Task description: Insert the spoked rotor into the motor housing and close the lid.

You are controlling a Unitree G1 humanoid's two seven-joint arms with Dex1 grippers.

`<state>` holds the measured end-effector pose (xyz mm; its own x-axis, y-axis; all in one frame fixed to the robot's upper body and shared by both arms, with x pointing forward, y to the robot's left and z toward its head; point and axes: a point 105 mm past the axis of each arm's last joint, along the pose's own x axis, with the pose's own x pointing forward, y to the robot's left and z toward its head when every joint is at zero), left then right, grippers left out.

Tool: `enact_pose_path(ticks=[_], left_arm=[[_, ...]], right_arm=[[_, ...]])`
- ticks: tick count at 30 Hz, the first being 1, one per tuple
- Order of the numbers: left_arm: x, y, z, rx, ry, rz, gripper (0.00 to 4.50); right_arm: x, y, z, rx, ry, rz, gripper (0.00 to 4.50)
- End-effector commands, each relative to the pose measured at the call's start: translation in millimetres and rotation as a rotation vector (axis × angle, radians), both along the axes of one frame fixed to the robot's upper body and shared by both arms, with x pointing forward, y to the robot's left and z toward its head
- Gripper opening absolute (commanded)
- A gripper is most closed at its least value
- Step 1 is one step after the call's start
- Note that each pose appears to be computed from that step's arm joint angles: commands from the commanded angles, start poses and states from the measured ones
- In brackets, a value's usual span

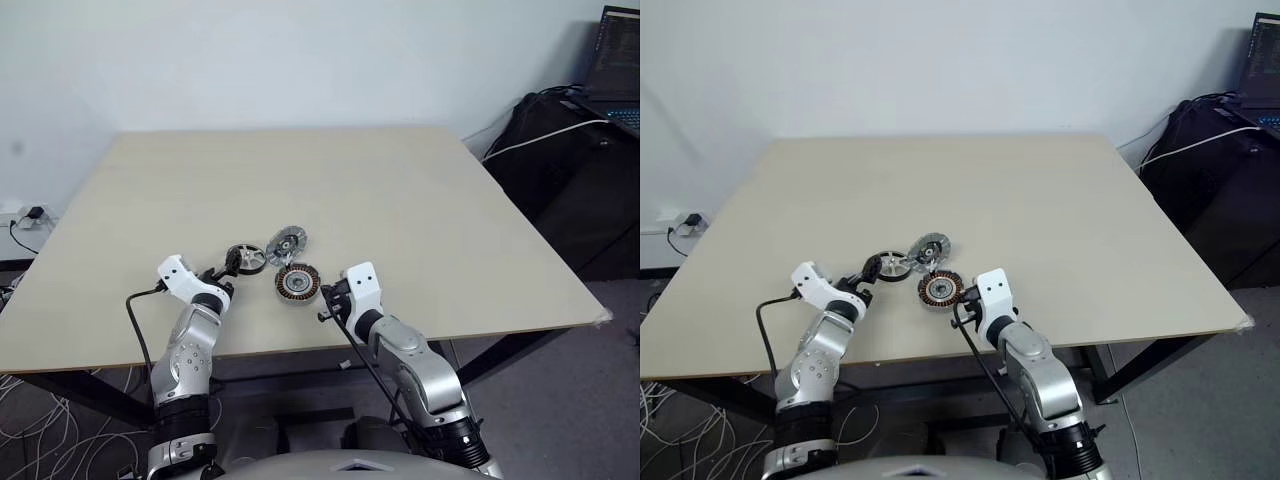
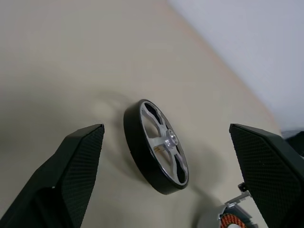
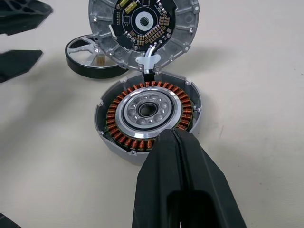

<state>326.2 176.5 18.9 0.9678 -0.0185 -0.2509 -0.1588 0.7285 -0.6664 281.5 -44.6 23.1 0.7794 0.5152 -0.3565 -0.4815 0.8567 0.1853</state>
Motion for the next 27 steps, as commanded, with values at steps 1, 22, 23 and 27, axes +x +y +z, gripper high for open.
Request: enact_pose_path(ticks=[1,22,23,27], left_arm=[[8.0,-8.2,9.3,-0.027,-0.015,-0.018,4.50],[13.5,-19.1,-12.5,-0.208,0.129,0.013,4.50],[13.6,-20.2,-13.0,-0.219,0.130,0.009,4.30],[13.4,-23.9,-13.7,-0.252,0.130,-0.006,3.19]], right_arm=[[3.6,0.9,12.8,0.030,-0.043,-0.011,0.02],[6.2,0.5,14.2,0.050,-0.045,-0.040,0.02],[6.2,0.6,14.2,0.051,-0.045,-0.041,0.00],[5.9,0.3,14.0,0.051,-0.044,-0.042,0.00]])
